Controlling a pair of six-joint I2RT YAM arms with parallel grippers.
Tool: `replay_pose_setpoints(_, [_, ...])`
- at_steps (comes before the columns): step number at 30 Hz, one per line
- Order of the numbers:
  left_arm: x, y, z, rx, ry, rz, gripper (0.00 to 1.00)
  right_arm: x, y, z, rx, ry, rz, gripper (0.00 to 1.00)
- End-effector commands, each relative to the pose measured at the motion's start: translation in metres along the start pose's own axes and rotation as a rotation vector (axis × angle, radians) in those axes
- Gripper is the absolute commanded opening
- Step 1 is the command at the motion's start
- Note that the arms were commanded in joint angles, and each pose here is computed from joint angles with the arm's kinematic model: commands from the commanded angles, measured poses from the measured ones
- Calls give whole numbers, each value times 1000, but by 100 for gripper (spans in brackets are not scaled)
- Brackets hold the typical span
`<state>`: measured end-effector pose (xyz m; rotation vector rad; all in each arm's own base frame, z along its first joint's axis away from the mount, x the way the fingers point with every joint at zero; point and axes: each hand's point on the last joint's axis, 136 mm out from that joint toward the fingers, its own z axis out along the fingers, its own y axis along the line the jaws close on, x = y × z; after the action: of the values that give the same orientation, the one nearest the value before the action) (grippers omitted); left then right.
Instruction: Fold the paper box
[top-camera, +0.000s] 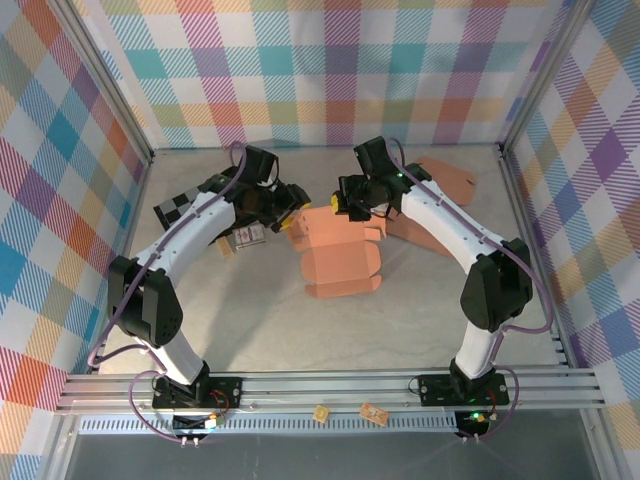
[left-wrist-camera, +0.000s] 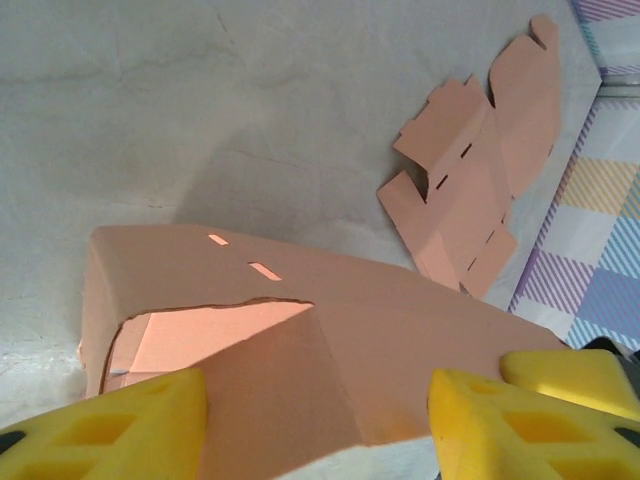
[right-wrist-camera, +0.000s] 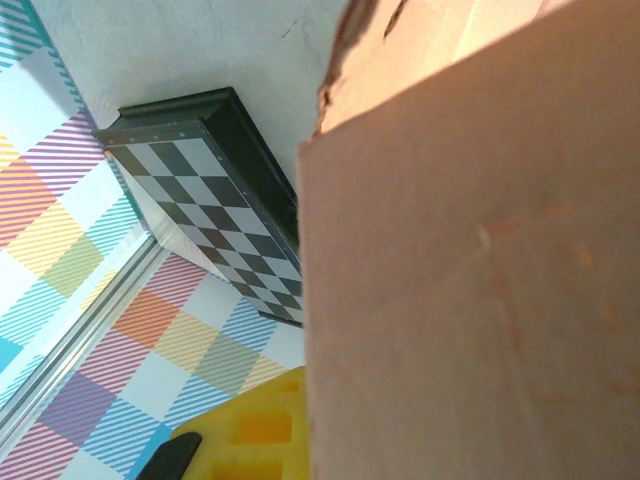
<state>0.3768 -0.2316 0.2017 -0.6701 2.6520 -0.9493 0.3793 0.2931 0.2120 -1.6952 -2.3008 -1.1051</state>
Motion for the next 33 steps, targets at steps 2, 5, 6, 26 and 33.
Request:
replay_pose_setpoints(2, [9, -12, -4, 59, 18, -31, 57, 7, 6, -12, -43, 39, -9, 0])
replay_pose_setpoints(5, [9, -11, -2, 72, 12, -59, 54, 9, 9, -12, -60, 49, -33, 0])
replay_pose_setpoints(6, [8, -13, -2, 80, 8, -67, 53, 10, 9, -11, -61, 55, -45, 0])
replay_pose_setpoints(26, [-5, -20, 1, 200, -60, -339, 21, 19, 26, -7, -280, 142, -277, 0])
replay_pose_setpoints(33, [-14, -22, -3, 260, -114, -430, 3, 17, 31, -9, -391, 116, -306, 0])
